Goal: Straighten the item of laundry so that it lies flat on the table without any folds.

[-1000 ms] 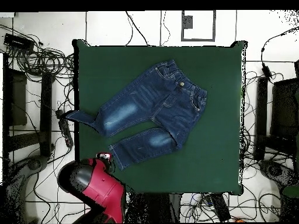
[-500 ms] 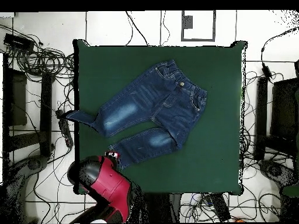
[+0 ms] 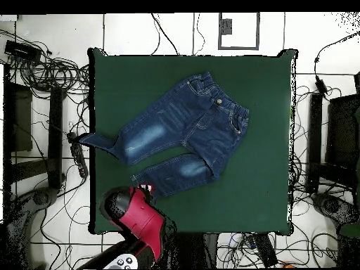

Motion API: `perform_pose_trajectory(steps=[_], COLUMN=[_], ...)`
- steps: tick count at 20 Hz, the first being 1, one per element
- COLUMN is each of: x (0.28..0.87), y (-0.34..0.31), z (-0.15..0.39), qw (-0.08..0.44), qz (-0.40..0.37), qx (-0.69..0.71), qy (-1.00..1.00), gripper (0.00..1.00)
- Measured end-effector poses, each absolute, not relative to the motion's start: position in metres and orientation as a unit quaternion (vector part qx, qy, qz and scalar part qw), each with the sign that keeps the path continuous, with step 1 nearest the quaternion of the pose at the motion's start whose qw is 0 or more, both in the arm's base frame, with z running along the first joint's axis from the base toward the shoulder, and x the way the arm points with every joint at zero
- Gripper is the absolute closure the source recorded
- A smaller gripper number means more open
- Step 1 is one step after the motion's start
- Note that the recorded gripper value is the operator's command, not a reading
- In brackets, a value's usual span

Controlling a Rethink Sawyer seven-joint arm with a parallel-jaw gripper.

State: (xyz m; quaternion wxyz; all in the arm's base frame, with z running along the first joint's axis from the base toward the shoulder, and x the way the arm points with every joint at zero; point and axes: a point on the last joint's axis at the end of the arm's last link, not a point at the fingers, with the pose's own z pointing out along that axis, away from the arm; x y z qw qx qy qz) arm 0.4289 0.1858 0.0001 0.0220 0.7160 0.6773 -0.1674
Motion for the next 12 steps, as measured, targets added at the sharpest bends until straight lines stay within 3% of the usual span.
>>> perform_pose_trajectory(steps=[12], x=[0.433], y=[0.183], z=[-0.026], qw=[0.031], qz=[-0.181], qx=[0.709], qy=[0.681], gripper=[0.00])
